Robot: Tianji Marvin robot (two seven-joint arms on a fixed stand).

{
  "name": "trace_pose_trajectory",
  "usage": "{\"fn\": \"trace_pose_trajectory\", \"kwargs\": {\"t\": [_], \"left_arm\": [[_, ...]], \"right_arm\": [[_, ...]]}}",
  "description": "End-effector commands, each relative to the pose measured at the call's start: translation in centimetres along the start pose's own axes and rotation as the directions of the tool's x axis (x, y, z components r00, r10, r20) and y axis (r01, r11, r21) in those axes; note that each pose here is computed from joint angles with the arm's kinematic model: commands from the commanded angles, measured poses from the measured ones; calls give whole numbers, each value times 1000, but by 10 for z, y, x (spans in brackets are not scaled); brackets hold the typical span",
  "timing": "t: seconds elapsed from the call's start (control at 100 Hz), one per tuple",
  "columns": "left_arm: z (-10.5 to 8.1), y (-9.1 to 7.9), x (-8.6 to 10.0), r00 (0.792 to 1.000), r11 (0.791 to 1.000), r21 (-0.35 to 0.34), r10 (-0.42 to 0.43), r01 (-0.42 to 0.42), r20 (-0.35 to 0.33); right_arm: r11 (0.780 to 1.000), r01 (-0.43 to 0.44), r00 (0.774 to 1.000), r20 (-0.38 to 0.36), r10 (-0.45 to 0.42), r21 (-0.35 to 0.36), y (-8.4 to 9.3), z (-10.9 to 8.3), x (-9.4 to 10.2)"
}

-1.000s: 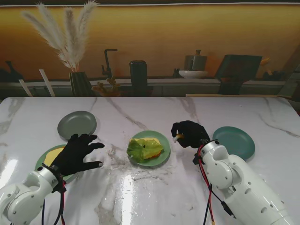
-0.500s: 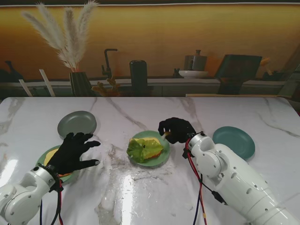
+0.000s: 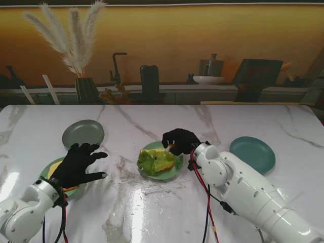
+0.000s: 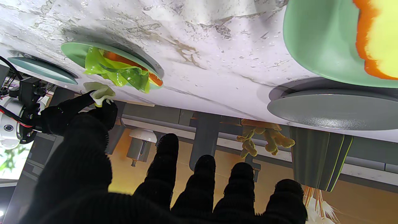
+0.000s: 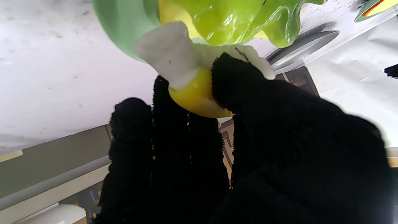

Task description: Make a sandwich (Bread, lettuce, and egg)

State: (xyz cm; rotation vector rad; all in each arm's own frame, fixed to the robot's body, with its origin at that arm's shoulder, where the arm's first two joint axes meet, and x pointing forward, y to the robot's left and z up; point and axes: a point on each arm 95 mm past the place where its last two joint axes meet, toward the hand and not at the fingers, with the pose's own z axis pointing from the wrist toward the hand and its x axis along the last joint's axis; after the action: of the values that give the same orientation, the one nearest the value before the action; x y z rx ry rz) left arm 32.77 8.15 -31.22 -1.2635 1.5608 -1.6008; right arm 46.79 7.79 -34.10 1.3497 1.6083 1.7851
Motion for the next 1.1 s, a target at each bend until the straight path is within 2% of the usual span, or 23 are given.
{"fn": "trace_pose_trajectory", "kwargs": {"t": [0.0, 0.2, 0.53, 0.77, 1.09], "left_arm": [[-1, 1, -1, 1000, 1000, -4, -7, 7, 15], [-2, 2, -1, 1000, 1000, -8, -11, 11, 18], [-3, 3, -2, 1000, 1000, -11, -11, 11, 22], [-2, 3, -3, 1000, 1000, -16, -14, 15, 21], [-1, 3, -3, 1000, 999, -30, -15, 15, 19]], "right_arm": [[1000, -19, 999, -38, 19, -2, -3, 11, 17], [999, -30, 998, -59, 31, 12, -9, 21, 25], [999, -32, 996, -82, 34, 31, -17, 27, 33], [999, -42, 996, -76, 43, 17, -16, 25, 36], [998, -31, 996, -85, 36, 55, -20, 21, 36]]}}
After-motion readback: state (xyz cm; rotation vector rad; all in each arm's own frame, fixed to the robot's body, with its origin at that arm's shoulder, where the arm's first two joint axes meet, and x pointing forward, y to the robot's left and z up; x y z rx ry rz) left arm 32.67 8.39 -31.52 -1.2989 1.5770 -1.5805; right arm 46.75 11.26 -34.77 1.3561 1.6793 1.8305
